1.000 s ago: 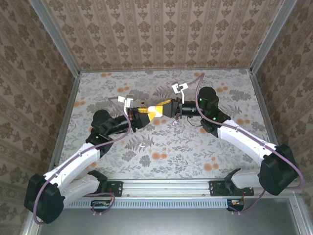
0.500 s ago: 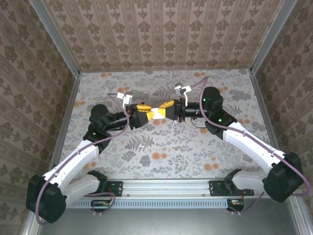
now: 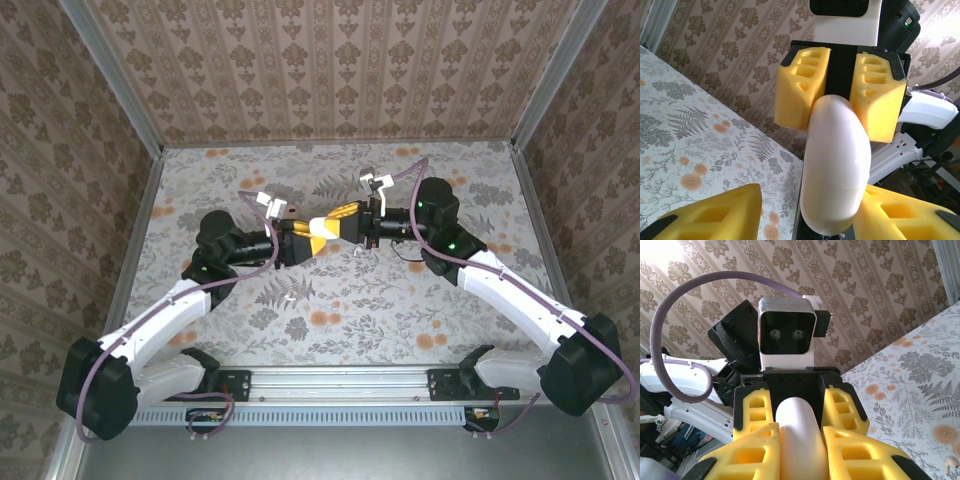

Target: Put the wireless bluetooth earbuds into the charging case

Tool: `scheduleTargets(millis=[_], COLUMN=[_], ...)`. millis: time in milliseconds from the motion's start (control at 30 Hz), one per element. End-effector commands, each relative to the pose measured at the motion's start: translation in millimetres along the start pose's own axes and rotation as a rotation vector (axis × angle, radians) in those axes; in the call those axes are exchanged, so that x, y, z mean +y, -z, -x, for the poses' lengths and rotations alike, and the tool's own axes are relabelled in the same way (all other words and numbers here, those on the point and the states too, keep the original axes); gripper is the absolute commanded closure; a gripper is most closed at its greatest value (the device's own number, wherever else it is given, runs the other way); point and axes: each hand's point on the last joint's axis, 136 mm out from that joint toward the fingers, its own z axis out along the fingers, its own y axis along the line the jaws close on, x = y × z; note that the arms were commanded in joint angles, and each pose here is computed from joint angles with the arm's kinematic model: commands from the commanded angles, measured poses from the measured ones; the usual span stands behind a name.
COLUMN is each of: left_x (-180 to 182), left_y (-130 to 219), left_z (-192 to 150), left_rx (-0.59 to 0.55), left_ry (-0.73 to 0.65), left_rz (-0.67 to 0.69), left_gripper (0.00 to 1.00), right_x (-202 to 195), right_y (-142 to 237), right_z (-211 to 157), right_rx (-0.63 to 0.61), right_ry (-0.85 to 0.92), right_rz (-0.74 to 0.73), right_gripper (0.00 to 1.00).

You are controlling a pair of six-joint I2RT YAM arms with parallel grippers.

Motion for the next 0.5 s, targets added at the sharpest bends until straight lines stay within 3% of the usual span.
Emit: scheduleTargets(millis=[0,167,467], left_x=[-20.8,-22.5,-24.3], left_y=[-1.6,-1.3,-1.9], left_z=[16.3,19.1,16.3], left_rx=[-0.021,-0.035,-0.02], left_ry=[-0.108,-0.123,-0.135], left_rz=[-0.058,-0.057,-0.063], left_gripper=[0.53,0.58,0.96], right_x=[6.1,5.1,5.0], right_y=[4.4,5.3,6.1], right_z=[8.3,5.1,6.4], right_rx=[-0.037,-0.039,-0.045], right_ry=[0.054,0.048,0.049], right_rz=[0.007,0.005,-0.002], right_gripper=[0.97,0.97,0.96])
